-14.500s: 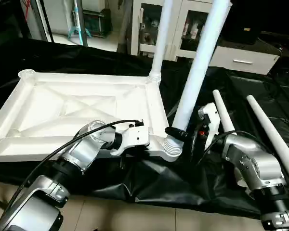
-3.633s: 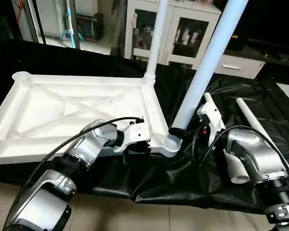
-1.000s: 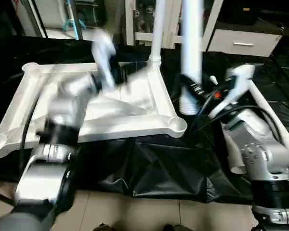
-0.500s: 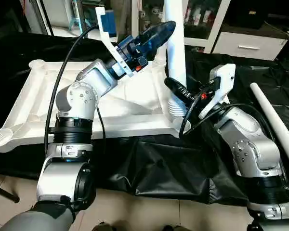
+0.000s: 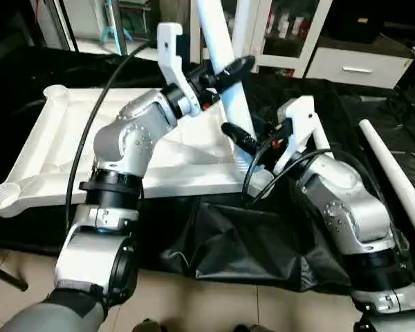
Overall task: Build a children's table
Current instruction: Insert table leg to table base
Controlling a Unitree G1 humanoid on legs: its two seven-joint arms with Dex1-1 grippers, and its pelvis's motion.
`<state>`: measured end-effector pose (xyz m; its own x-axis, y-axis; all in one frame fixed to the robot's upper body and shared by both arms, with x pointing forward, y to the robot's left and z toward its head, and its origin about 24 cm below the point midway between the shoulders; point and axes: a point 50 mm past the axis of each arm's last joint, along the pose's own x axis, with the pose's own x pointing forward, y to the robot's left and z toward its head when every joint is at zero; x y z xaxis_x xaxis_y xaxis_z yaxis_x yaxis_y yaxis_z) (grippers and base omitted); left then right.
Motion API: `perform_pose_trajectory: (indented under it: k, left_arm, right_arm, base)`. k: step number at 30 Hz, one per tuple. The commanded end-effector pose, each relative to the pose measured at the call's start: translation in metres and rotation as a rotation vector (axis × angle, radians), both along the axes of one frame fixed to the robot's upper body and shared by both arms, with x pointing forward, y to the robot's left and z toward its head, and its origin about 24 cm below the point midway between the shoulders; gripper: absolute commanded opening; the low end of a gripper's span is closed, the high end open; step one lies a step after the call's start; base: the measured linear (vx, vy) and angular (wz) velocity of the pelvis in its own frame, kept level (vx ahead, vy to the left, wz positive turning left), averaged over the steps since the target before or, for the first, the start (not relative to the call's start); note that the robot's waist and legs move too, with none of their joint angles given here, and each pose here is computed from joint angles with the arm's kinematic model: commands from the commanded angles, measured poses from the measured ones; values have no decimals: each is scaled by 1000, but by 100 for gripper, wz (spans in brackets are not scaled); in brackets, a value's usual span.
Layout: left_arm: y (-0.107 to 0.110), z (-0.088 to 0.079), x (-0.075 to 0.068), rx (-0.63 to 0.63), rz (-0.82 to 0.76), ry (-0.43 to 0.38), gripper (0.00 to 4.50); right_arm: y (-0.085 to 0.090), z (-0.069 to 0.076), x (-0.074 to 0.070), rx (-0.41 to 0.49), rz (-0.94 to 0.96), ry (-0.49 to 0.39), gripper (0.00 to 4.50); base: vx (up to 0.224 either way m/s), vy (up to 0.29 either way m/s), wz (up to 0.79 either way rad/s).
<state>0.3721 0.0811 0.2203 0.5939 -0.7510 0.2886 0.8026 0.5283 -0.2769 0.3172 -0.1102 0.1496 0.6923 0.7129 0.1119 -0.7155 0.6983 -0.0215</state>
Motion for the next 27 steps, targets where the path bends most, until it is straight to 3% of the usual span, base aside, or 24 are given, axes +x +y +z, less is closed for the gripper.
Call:
perform_pose_trajectory:
  k: [1, 6, 13, 20, 27]
  left_arm:
    - [-1, 12, -3, -64, -53, -10, 288]
    - [-4, 14, -8, -104, -127, 21, 260]
    - [-8, 7, -13, -43, -190, 53, 203]
    - [-10, 3, -14, -5, -189, 76, 185]
    - [0, 7, -9, 31, -131, 40, 183]
  right_arm:
    - [-7, 9, 0, 2, -32, -54, 183]
    - [-7, 7, 2, -6, -34, -51, 183]
    - [-6, 8, 4, -34, -22, -62, 183]
    - [-5, 9, 7, -48, 1, -65, 183]
    - [-2, 13, 11, -15, 29, -59, 183]
  base:
    - [0, 0, 0]
    - [0, 0, 0]
    - [0, 0, 0]
    - [0, 0, 0]
    - [0, 0, 0]
